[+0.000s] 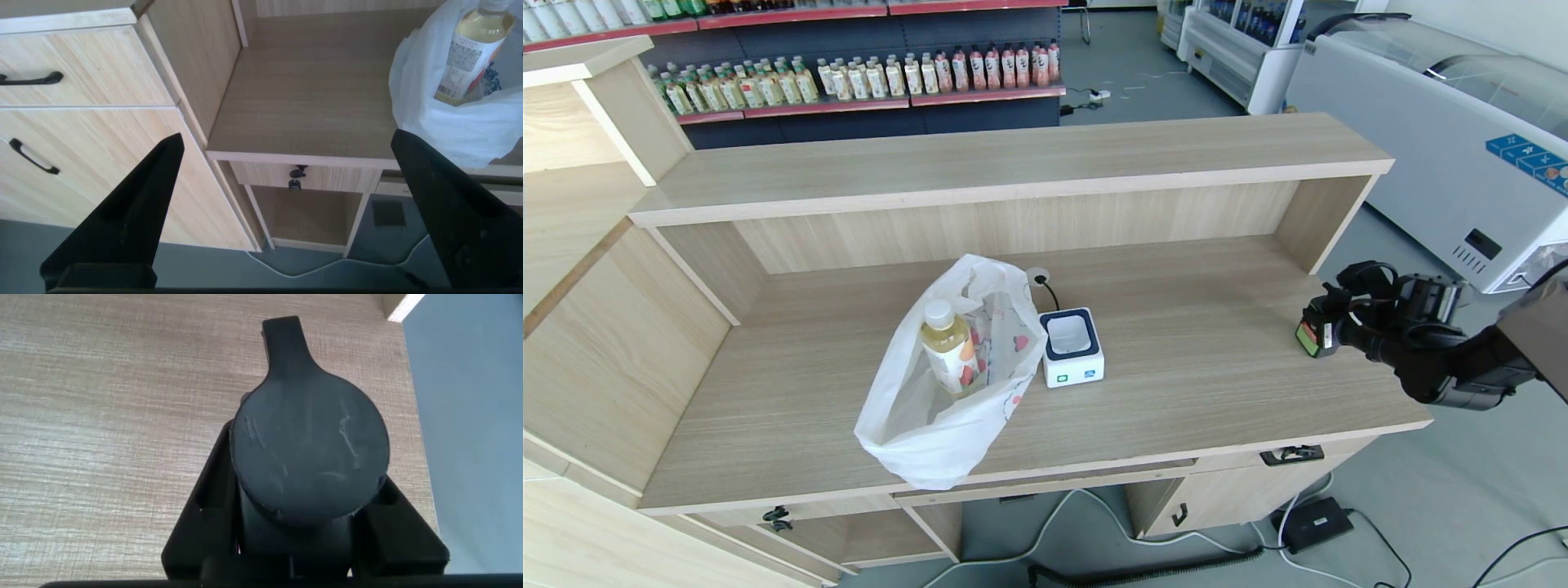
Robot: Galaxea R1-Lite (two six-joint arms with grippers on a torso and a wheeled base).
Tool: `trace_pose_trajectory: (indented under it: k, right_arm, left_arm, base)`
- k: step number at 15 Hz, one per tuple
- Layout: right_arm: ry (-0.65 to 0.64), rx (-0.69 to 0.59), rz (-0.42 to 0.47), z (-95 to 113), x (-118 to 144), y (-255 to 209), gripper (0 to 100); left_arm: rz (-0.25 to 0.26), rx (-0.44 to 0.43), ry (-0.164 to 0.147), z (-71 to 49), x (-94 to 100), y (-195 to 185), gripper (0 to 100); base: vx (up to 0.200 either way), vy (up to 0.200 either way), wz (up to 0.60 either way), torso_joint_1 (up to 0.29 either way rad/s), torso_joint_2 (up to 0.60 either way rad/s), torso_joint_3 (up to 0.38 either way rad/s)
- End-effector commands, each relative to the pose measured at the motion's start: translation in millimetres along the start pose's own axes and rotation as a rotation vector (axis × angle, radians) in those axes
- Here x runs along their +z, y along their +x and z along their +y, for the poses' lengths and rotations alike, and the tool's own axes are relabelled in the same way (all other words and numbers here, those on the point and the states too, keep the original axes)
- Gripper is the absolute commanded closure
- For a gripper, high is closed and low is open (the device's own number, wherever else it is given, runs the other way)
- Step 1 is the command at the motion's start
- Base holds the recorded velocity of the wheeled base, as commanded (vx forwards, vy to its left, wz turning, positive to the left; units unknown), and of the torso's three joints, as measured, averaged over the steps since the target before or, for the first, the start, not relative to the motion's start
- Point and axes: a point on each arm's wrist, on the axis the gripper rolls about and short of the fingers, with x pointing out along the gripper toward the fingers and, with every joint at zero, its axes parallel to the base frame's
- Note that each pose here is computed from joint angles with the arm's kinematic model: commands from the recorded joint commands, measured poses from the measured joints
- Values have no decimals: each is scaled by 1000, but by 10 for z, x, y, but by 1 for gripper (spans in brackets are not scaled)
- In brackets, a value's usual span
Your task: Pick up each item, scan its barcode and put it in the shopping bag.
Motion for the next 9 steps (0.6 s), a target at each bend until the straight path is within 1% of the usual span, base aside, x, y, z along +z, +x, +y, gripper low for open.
trace_pose_trajectory:
  k: [1,2,3,4,5,6,7,9]
  right_arm:
    - [-46,-42,-16,-38,144,-72,100]
    - [-103,-60,-16,-72,294,-200,100]
    - [-138,-51,12,-61,457,-442,100]
    - [-210,-37,36,-11,715,-921,100]
    - [-313,-50,13,29,913,-1360,100]
    - [-391,-79,-30,55,1057,-1796,100]
    - [-426,-99,-94,76,1144,-2181,100]
    - [-478,-63,-200,206,1256,-2689,100]
  left_arm:
    - [-1,1,0,0,1,0,0]
    - [-1,1,0,0,1,0,0]
    - [-1,1,0,0,1,0,0]
    - [-1,1,0,0,1,0,0]
    - [-1,1,0,0,1,0,0]
    - [-1,1,0,0,1,0,0]
    - [-1,1,0,0,1,0,0]
    - [-1,-1,0,0,1,0,0]
  base:
    - [0,0,0,0,0,0]
    - [0,0,0,0,0,0]
    - [0,0,0,0,0,0]
    - [0,0,0,0,0,0]
    - [0,0,0,0,0,0]
    - [0,0,0,0,0,0]
    - [0,0,0,0,0,0]
    - [0,0,0,0,0,0]
